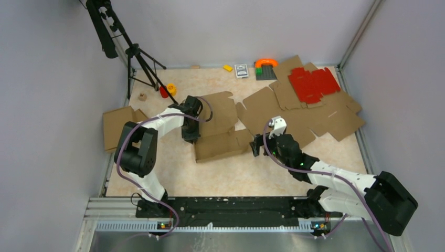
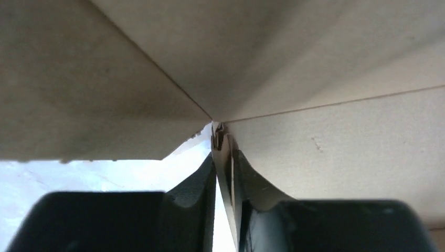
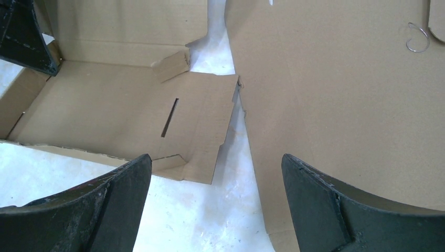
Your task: Fold the paper box
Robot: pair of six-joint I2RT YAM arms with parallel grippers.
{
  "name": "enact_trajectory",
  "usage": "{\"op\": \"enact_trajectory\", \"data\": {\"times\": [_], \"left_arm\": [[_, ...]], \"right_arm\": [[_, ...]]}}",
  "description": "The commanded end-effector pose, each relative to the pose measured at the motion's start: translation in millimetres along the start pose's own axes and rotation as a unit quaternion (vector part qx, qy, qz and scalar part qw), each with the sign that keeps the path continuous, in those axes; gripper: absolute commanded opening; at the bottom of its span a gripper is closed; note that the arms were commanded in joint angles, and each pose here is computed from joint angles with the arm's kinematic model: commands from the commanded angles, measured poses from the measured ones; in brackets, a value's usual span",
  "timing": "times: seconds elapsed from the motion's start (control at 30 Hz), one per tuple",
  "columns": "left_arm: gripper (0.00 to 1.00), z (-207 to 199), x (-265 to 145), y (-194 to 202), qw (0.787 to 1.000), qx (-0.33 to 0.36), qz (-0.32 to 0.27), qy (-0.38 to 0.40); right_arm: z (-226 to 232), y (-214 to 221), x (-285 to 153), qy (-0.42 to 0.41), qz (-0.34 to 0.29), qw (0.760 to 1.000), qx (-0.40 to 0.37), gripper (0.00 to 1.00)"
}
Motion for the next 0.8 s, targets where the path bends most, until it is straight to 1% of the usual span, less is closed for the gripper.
{"op": "enact_trajectory", "data": {"times": [0.0, 0.03, 0.2, 0.37, 0.43, 0.57, 0.77], "left_arm": [[0.06, 4.6, 4.6, -3.4, 1.0, -0.005, -0.01, -0.024], [0.0, 6.4, 4.8, -2.8, 1.0, -0.005, -0.01, -0.029], [0.0, 7.7, 1.7, -2.6, 0.998, 0.013, -0.027, -0.063], [0.0, 1.7, 0.0, -3.8, 0.996, 0.02, -0.059, -0.071], [0.0, -1.7, 1.0, -3.4, 0.995, 0.024, -0.069, -0.07], [0.0, -5.8, 0.3, -3.1, 0.992, 0.023, -0.1, -0.076], [0.0, -16.2, -0.9, 1.6, 0.99, 0.035, -0.136, -0.03]], "right_arm": [[11.3, -24.8, -0.5, -0.015, -0.036, 0.999, 0.013, 0.92], [11.6, -24.9, 0.1, -0.014, -0.035, 0.999, 0.013, 0.92], [15.5, -32.8, 3.5, -0.018, -0.037, 0.999, 0.011, 0.92], [20.1, -44.4, 10.3, -0.033, -0.029, 0.999, 0.013, 0.92], [19.2, -52.6, 16.7, -0.046, -0.023, 0.998, 0.025, 0.92], [14.5, -72.4, 35.9, -0.104, 0.0, 0.991, 0.08, 0.91], [14.4, -98.9, 78.1, -0.164, 0.038, 0.98, 0.106, 0.91]]}}
Point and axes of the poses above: each gripper's point midway between its finger pads, its own x axis out along the fingers, its own z axis along the line the jaws close on, y = z × x, the point moved 4 cm from there along -x, back along the fingers, and after that the axes turned 7 degrees about x, right-handed, at the moved point
